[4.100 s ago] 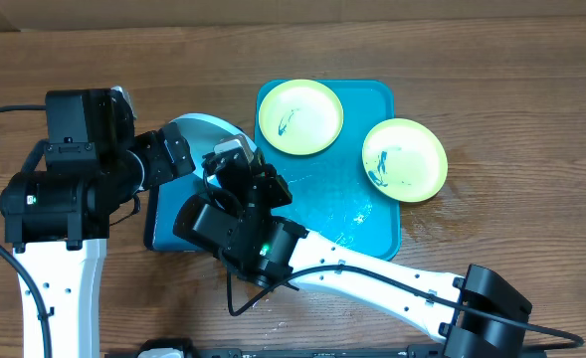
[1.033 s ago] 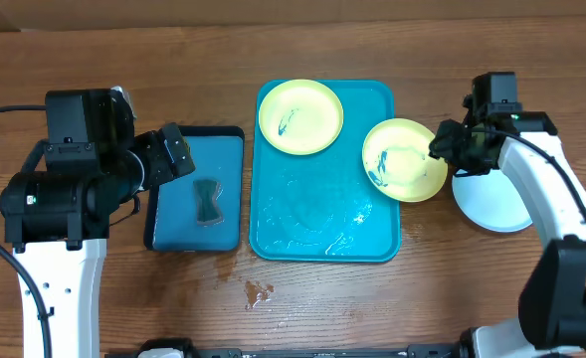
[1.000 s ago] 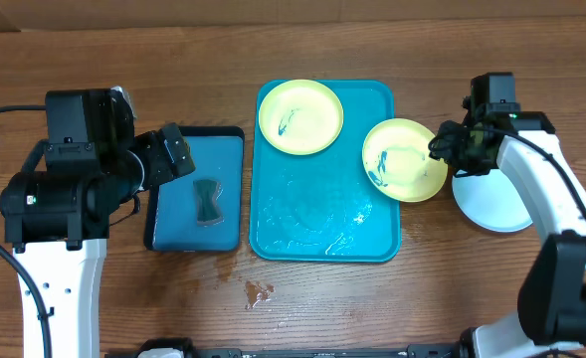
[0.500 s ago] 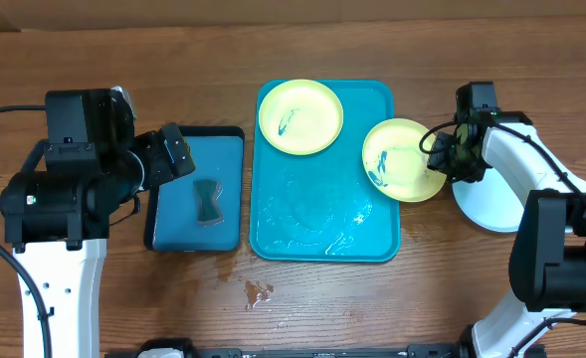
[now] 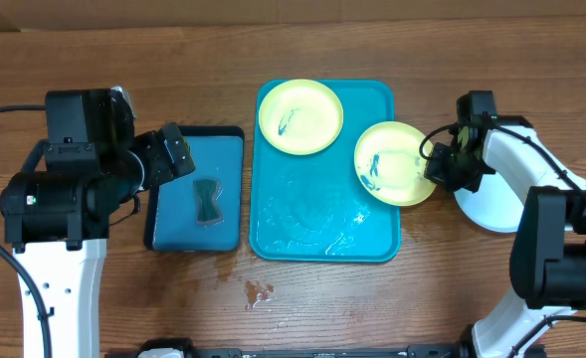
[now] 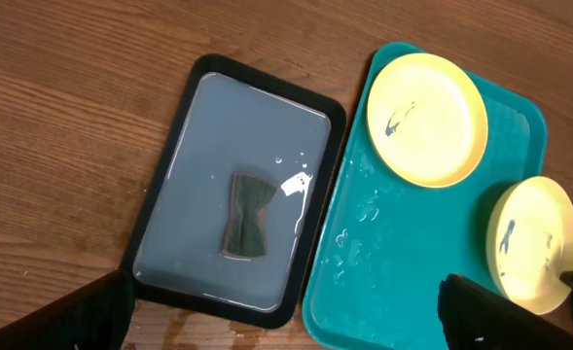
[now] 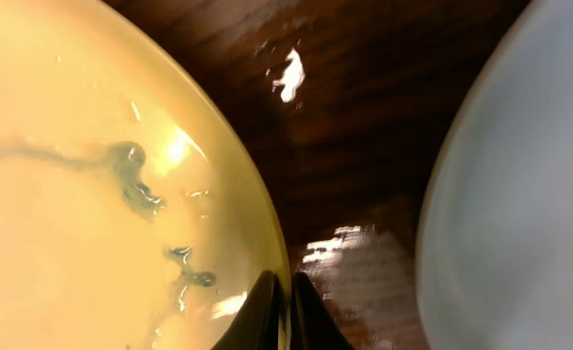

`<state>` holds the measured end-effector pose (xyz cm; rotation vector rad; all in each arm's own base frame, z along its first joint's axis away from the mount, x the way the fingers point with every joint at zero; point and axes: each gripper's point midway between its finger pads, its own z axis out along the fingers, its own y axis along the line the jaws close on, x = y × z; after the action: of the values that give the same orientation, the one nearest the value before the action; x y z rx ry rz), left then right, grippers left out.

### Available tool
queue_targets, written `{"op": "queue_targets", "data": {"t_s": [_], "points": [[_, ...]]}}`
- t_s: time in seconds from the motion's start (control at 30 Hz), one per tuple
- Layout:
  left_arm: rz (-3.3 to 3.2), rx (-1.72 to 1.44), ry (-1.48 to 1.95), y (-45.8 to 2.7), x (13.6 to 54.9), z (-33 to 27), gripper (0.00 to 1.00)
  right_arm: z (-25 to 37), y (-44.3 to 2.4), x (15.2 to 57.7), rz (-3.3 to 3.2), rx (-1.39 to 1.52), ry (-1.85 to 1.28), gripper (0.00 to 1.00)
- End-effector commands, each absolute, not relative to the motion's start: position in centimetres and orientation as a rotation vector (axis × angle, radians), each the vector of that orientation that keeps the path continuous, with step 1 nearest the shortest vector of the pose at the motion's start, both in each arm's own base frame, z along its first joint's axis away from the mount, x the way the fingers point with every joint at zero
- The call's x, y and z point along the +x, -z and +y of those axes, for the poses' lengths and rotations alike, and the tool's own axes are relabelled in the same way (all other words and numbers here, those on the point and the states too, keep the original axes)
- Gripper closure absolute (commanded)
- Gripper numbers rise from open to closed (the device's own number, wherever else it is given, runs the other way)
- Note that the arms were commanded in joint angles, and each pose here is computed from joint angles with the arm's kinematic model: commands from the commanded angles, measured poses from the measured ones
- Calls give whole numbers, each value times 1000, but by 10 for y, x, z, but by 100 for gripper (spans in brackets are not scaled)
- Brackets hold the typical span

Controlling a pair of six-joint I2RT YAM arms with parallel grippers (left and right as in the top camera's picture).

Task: Clean dirty plates on tray and stack at the side
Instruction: 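Grip the right yellow plate rim with the right gripper, drag it center, then pick up the sponge from the water tray with the left gripper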

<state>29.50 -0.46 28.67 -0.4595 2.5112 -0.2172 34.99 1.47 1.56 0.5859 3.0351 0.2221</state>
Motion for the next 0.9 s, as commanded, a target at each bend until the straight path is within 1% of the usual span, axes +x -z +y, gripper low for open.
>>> {"op": "queue_targets", "data": {"t_s": [0.0,0.17,0.33,0.47,0.6,0.67,0.77,0.83,0.87], "points": [[2495,-432,218,-293,294,-6,0,23,-45,358,2990,561,-265,96],[2495,-432,218,-293,295,-6,0,44,-76,348,2972,460,-280,96],[2495,-432,218,-293,295,-6,0,86,-78,332,3019,326,-286,96],[2495,-433,219,-293,295,-6,0,121,-69,321,3026,416,-306,96],[2453,-493,268,-298,301,-8,0,151,-55,308,3001,662,-339,96],[2469,-487,266,-294,302,-10,0,160,-48,305,2990,687,-353,96],[2549,-417,257,-275,301,-16,0,167,-40,301,2982,657,-364,96],[2641,-342,273,-252,299,-25,0,166,-36,301,2976,642,-346,96],[2687,-314,279,-240,298,-29,0,163,-35,301,2972,635,-324,92]]}}
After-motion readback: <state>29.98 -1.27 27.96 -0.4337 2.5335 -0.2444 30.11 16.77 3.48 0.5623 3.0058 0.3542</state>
